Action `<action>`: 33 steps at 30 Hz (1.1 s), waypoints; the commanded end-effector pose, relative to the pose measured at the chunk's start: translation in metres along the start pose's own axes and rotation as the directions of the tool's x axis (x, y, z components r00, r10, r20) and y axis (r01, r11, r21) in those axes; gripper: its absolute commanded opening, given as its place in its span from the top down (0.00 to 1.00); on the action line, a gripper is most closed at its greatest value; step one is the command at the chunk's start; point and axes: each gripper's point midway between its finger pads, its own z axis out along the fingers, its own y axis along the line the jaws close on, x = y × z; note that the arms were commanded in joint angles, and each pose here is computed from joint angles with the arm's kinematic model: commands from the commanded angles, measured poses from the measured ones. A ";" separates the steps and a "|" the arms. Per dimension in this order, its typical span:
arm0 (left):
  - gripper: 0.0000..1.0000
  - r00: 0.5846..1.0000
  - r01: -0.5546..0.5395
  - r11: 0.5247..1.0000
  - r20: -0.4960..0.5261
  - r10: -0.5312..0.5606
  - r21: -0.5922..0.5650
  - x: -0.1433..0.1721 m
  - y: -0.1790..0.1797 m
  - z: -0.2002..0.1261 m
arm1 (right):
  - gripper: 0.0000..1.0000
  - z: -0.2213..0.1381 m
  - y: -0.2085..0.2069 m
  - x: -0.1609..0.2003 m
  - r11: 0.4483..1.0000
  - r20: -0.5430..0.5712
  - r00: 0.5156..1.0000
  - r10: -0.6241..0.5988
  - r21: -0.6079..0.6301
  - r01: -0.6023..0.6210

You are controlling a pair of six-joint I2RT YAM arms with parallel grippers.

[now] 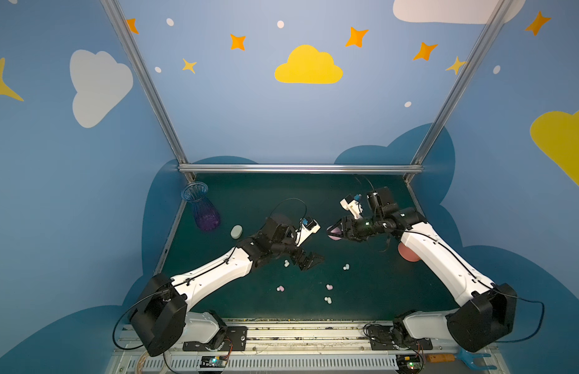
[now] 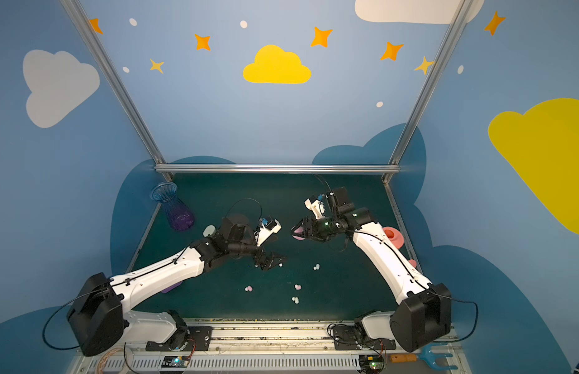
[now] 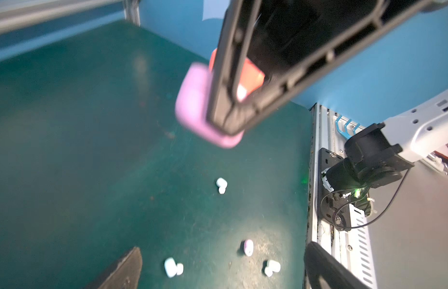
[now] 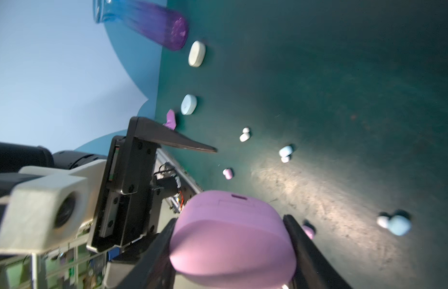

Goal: Insert wireless bluetooth earbuds into charging case
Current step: Pass the charging case.

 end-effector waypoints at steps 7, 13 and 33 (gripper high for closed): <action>0.00 0.988 -0.136 0.991 0.075 0.136 0.000 -0.015 -0.009 0.002 | 0.53 0.011 0.034 0.030 0.995 -0.101 0.993 -0.066 -0.087 0.057; 0.03 0.982 -0.167 0.986 0.085 0.168 -0.014 -0.016 -0.012 -0.002 | 0.53 0.019 0.038 0.036 0.994 -0.132 0.988 -0.077 -0.083 0.066; 0.35 0.964 -0.257 0.966 0.076 0.255 0.019 -0.013 -0.036 -0.002 | 0.53 0.024 0.040 0.040 0.995 -0.175 0.982 -0.075 -0.082 0.061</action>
